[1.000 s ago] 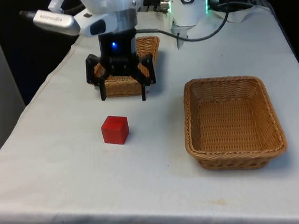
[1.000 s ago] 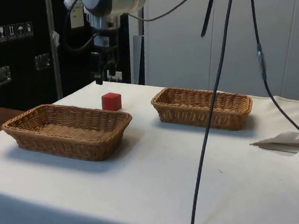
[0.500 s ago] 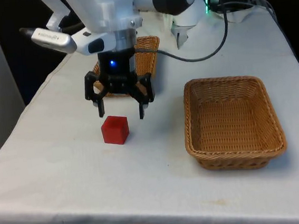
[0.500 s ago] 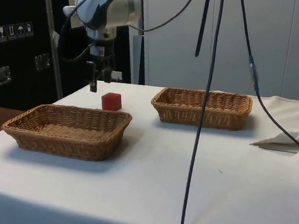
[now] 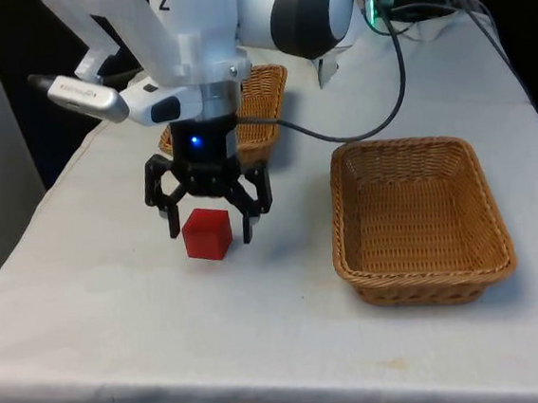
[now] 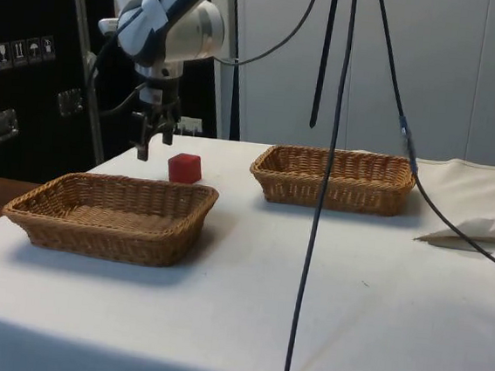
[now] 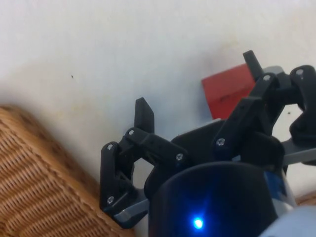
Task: Pick up the red cube and place it into the right basket.
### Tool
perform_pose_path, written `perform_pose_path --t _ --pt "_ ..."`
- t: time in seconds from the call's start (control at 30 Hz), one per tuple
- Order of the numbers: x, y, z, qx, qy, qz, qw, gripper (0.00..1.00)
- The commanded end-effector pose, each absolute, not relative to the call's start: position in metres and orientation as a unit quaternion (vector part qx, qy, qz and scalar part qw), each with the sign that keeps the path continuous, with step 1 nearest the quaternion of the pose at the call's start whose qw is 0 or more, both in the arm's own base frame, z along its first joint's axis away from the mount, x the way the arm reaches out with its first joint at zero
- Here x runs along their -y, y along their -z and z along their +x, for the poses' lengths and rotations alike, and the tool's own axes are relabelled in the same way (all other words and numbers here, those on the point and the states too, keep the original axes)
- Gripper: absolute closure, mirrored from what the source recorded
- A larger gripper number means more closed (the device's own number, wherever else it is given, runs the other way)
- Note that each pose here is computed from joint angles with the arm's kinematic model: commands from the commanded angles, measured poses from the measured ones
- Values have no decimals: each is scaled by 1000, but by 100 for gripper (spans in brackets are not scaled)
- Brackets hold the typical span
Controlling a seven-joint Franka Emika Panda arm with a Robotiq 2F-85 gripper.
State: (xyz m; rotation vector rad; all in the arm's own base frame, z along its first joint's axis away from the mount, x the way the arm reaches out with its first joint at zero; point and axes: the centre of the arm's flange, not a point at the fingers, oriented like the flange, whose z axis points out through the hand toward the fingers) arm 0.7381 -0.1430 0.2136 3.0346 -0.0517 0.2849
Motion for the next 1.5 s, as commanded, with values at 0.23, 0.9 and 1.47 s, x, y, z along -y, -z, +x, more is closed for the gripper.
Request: perform_pose_path --t 0.23,0.9,1.47 --pt "151 -213 743 25 -96 994 46 0" --pt "178 -227 746 31 -97 993 59 0" --pt "205 -219 733 29 -79 994 67 0"
